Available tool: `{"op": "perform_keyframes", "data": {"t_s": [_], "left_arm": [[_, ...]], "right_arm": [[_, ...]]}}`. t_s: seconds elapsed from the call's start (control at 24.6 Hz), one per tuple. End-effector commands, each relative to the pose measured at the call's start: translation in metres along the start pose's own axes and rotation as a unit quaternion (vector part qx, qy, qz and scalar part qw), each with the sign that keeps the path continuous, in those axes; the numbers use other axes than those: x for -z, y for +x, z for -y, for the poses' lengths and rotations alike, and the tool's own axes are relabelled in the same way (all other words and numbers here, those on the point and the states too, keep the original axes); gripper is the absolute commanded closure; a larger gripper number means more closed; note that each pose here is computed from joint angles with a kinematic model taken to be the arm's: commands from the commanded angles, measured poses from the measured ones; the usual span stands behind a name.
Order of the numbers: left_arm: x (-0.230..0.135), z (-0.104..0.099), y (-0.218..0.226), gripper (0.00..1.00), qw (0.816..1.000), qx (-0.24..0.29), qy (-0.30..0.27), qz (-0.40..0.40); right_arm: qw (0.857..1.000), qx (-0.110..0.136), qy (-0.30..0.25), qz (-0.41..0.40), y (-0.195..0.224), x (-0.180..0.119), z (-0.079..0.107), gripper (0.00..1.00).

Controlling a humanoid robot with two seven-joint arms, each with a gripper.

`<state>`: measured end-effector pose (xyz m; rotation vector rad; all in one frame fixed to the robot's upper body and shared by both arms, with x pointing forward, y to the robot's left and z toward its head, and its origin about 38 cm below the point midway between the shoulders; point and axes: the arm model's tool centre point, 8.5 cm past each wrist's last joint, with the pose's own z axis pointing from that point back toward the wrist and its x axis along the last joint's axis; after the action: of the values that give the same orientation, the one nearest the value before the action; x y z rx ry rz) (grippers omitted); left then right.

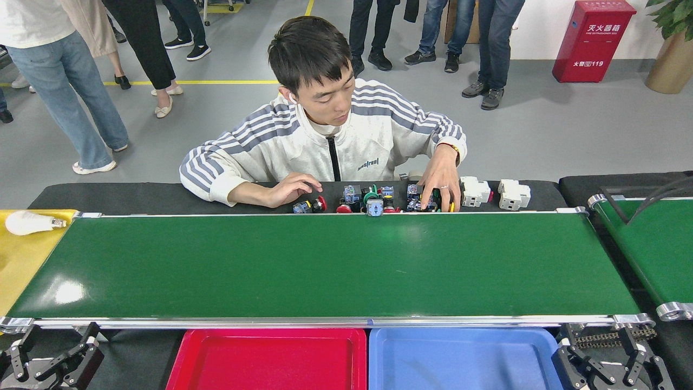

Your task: Pick switch part from conveyor to tray

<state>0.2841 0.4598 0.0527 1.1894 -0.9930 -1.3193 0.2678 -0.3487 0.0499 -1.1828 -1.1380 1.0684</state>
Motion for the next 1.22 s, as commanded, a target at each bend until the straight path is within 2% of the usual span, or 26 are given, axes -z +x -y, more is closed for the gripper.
{"op": "perform_keyframes", "data": {"t_s": [0.0, 1.18], "left_arm": [[0.001, -0.006, -0.003, 0.00, 1.000, 0.004, 0.010, 0.000], [0.008, -0.018, -0.006, 0.00, 1.000, 0.006, 0.027, -0.003]], "right_arm": [[1.000, -0.003, -0.010, 0.010, 0.000, 0.001, 0.006, 0.01], [1.000, -0.003, -0.004, 0.029, 0.003, -0.001, 0.002, 0.01]]}}
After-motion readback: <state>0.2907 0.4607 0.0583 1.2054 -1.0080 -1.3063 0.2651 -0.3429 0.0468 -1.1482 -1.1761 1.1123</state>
